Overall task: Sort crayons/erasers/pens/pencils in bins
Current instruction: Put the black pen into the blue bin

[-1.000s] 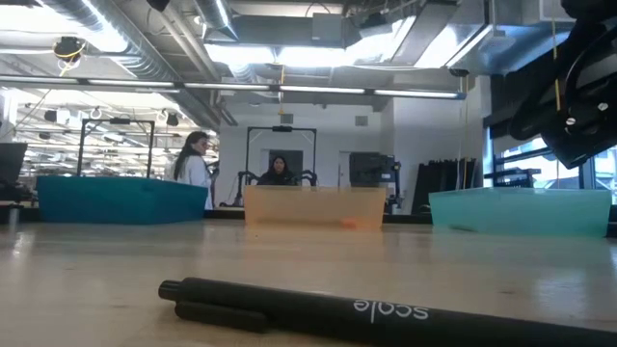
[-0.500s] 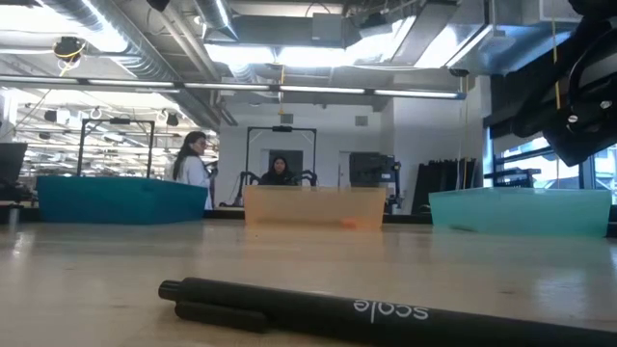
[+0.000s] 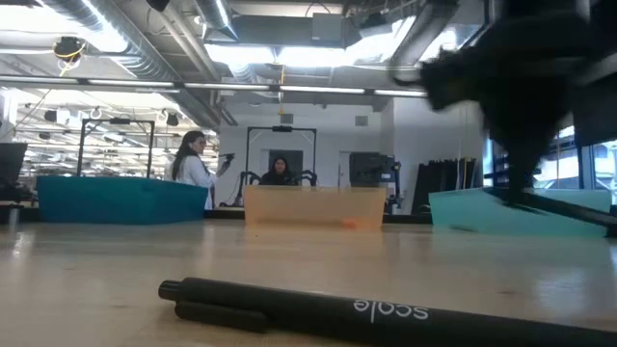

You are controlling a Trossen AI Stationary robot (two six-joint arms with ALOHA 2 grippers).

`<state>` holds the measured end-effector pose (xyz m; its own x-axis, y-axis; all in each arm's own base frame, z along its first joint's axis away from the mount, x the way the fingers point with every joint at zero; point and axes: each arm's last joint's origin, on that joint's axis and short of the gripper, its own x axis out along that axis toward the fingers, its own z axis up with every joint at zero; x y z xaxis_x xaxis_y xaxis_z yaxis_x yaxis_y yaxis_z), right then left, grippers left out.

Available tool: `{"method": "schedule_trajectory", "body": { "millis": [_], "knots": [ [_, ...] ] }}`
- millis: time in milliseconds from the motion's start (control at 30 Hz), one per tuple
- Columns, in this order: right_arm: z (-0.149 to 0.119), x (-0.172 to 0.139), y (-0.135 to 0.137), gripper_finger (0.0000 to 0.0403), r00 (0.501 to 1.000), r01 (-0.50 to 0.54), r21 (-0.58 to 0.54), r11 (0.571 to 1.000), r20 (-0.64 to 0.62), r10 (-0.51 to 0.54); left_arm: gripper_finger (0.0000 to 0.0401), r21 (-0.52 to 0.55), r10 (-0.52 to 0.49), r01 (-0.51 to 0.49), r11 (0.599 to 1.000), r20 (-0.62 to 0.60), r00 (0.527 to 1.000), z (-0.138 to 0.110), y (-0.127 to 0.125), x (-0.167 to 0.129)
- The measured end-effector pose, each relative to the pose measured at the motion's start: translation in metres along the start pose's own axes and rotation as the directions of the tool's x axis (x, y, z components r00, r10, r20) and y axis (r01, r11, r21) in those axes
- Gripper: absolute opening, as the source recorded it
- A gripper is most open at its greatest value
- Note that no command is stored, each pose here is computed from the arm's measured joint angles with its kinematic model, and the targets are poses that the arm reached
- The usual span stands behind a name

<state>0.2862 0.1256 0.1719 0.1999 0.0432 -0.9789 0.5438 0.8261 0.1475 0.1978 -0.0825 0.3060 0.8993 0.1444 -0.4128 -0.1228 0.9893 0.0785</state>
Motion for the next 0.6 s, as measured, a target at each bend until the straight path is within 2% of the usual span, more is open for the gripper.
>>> {"method": "schedule_trajectory", "body": {
  "millis": [200,333,467,600],
  "knots": [
    [0.052,-0.028,-0.003,0.0051,0.985,0.002,-0.094,0.996,0.172,0.014,0.008,0.006,0.002,-0.002,1.0,-0.014,1.0,-0.002,0.0,0.0],
    [0.09,-0.051,-0.01,0.0051,0.95,0.025,-0.158,0.987,0.31,0.025,0.008,-0.028,0.001,-0.002,1.0,-0.026,1.0,-0.003,0.0,-0.001],
    [0.126,-0.073,-0.017,0.0051,0.888,0.031,-0.238,0.971,0.452,0.083,0.008,-0.045,0.036,-0.039,0.998,-0.064,0.997,-0.009,-0.002,-0.004],
    [0.158,-0.089,-0.026,0.0051,0.784,0.012,-0.34,0.94,0.586,0.202,0.008,-0.091,0.102,-0.109,0.99,-0.084,0.991,-0.015,0.0,-0.012]
  ]
}}
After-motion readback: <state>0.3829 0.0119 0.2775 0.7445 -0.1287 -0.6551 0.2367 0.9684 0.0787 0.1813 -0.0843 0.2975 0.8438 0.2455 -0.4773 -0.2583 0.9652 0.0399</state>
